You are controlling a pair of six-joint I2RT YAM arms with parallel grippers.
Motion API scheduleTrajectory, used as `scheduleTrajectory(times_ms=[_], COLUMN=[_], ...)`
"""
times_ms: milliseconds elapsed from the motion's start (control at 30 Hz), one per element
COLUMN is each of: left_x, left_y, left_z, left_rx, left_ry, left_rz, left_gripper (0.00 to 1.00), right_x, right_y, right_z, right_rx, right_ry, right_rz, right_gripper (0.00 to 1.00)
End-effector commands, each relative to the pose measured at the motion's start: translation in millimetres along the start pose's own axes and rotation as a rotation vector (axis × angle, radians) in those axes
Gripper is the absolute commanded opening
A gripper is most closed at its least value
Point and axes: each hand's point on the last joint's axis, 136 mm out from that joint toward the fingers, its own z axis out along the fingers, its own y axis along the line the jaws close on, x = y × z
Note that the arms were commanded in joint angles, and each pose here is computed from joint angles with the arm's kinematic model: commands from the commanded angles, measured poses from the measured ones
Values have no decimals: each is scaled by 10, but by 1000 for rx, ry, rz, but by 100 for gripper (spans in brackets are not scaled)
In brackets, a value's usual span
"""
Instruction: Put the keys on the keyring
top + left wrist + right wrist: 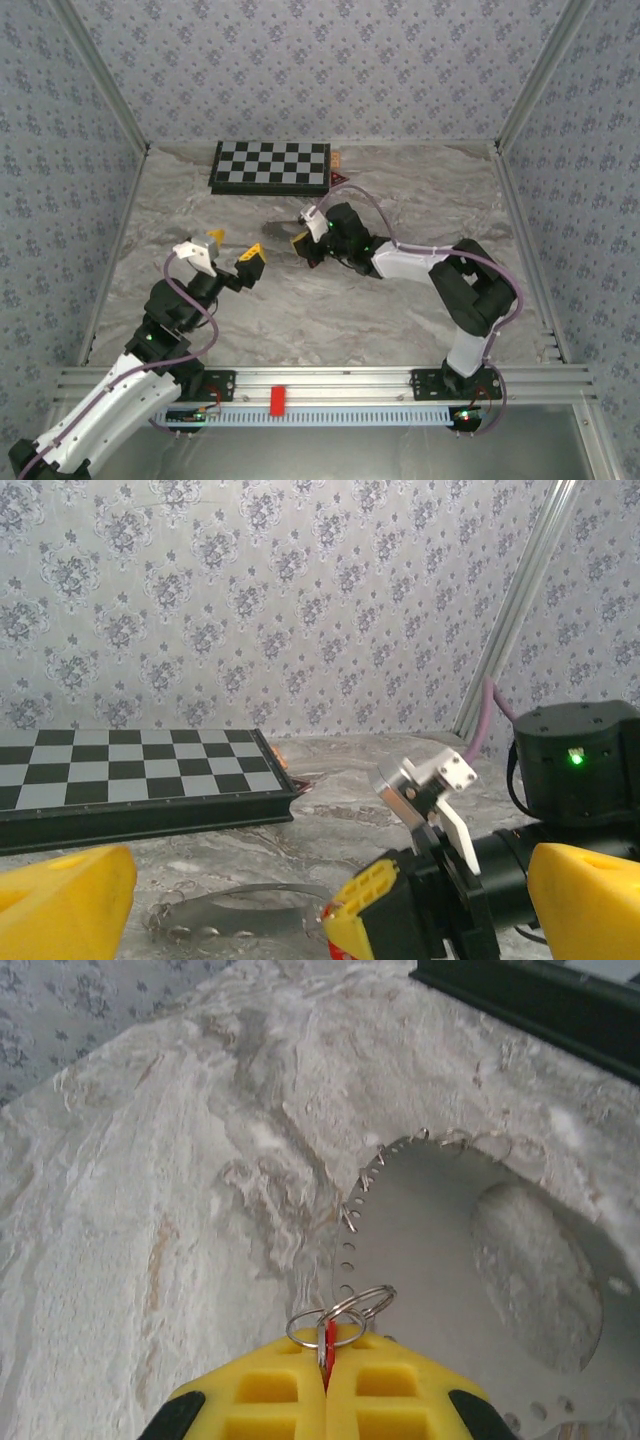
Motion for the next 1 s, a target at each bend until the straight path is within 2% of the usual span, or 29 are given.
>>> scheduleTrajectory(times_ms=[0, 433, 600, 967], left_x=[-49, 19, 43, 105], left_y=[33, 48, 57, 92], left_z=[-5, 8, 5, 16], left_rx=[-19, -20, -23, -34], left_ry=[-20, -10, -3, 3], left_rz=[-17, -28, -28, -19], left_gripper=[100, 100, 100, 100], right_x=[58, 1011, 1175, 1447], right_y=[27, -269, -456, -503], right_z=[-119, -434, -599, -855], right_rx=[25, 137, 197, 269], right_ry=[30, 402, 483, 632], right_rz=[7, 88, 121, 205], right_gripper=[0, 0, 0, 0])
